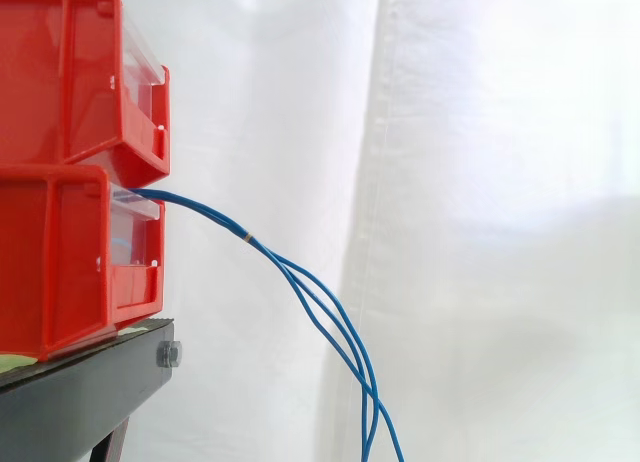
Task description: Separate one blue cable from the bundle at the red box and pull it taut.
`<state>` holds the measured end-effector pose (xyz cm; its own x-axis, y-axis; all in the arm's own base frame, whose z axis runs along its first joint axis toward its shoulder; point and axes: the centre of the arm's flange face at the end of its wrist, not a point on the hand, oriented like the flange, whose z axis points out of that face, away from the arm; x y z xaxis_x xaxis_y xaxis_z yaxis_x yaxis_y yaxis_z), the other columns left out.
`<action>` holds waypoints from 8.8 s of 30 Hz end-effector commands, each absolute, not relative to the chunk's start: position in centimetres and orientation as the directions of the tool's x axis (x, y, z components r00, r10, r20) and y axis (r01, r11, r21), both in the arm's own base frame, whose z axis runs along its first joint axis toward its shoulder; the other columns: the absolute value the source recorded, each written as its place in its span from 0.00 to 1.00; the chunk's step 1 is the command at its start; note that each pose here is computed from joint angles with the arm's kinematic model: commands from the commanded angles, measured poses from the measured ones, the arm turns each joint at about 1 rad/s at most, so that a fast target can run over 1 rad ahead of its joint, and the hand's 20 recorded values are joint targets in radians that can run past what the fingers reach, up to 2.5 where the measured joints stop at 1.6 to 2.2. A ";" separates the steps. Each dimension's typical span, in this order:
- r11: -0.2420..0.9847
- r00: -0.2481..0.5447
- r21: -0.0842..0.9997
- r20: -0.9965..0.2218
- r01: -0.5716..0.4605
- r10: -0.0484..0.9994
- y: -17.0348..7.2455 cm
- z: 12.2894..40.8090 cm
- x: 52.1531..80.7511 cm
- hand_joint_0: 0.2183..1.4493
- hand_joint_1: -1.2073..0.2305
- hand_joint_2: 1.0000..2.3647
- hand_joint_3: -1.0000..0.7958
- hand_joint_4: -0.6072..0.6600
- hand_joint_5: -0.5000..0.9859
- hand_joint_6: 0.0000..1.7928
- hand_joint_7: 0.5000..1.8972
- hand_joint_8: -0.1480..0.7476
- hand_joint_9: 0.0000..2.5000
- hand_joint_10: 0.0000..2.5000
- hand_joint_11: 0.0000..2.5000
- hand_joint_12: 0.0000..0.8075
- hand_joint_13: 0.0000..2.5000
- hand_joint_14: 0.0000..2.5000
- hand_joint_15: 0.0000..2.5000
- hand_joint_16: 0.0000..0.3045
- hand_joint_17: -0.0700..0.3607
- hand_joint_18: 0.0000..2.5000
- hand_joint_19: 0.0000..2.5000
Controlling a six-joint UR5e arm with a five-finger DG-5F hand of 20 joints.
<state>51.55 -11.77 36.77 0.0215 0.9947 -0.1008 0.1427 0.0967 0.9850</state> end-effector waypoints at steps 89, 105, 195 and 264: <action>0.264 0.162 0.962 -0.273 0.071 0.948 -6.3 23.2 77.2 0.26 0.40 0.00 0.28 0.62 0.20 0.28 0.35 0.47 0.25 0.01 0.21 0.45 0.24 0.01 0.17 0.16 0.41 0.17 0.23; 0.098 0.097 0.995 -0.099 0.016 0.990 -5.1 21.1 77.8 0.25 0.37 0.00 0.28 0.62 0.20 0.28 0.48 0.48 0.26 0.01 0.25 0.46 0.25 0.01 0.19 0.16 0.42 0.18 0.25; 0.111 -0.001 0.992 -0.111 -0.060 0.994 -8.9 20.2 78.4 0.30 0.42 0.00 0.32 0.59 0.20 0.39 0.36 0.49 0.33 0.01 0.31 0.46 0.31 0.01 0.24 0.16 0.41 0.22 0.27; 0.126 -0.034 0.987 -0.130 -0.102 0.991 -9.3 20.9 79.0 0.30 0.41 0.01 0.33 0.59 0.19 0.45 0.31 0.50 0.35 0.01 0.33 0.46 0.33 0.01 0.25 0.16 0.42 0.24 0.29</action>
